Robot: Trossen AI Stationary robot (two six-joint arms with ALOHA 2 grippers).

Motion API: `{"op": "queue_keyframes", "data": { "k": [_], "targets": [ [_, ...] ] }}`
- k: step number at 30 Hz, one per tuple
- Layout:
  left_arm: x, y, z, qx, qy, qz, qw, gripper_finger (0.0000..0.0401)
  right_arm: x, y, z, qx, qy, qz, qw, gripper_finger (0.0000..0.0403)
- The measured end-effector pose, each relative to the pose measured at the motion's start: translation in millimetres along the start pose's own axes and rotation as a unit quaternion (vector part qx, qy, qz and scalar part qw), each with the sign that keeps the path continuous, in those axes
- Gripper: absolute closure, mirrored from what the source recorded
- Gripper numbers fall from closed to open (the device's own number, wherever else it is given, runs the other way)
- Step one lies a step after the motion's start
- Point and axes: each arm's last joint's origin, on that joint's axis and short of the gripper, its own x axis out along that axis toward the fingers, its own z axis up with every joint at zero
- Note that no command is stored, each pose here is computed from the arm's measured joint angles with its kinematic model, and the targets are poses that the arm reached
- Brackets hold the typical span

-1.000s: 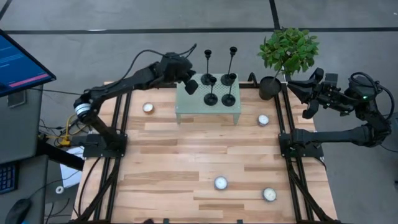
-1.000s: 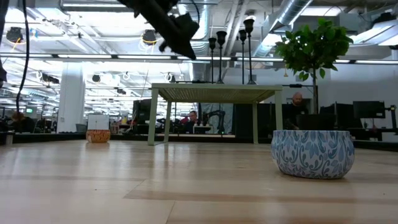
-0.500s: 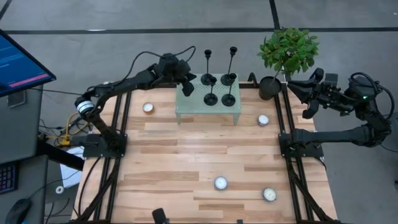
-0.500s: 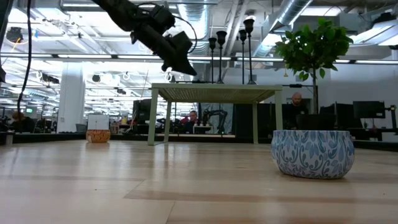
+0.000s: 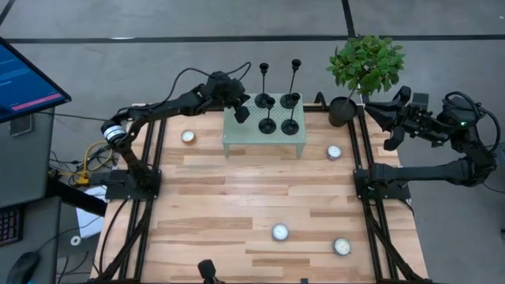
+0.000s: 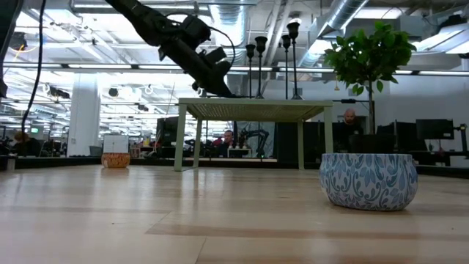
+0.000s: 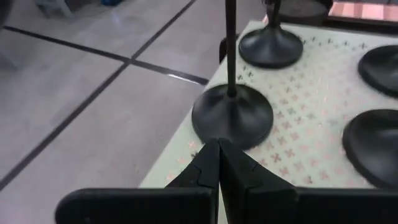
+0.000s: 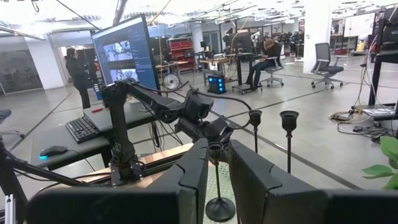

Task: Pick & Place candle stick holders
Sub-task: Adjust the black candle holder on the shelf

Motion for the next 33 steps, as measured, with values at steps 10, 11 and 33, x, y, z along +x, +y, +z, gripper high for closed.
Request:
{"op": "queue_keyframes", "data": {
  "k": [10,11,33],
  "targets": [
    [17,-2,-12,-0.002,0.016,-0.004,1.0,0.0401,0,0,0,0.0,0.0,-0.001,1.0,0.0347],
    [17,-2,-12,-0.002,0.015,-0.004,1.0,0.0401,0,0,0,0.0,0.0,-0.001,1.0,0.0347],
    [16,-5,-5,0.039,0.02,0.031,0.999,0.0401,0,0,0,-0.008,0.0,-0.001,1.0,0.0347]
  ]
}}
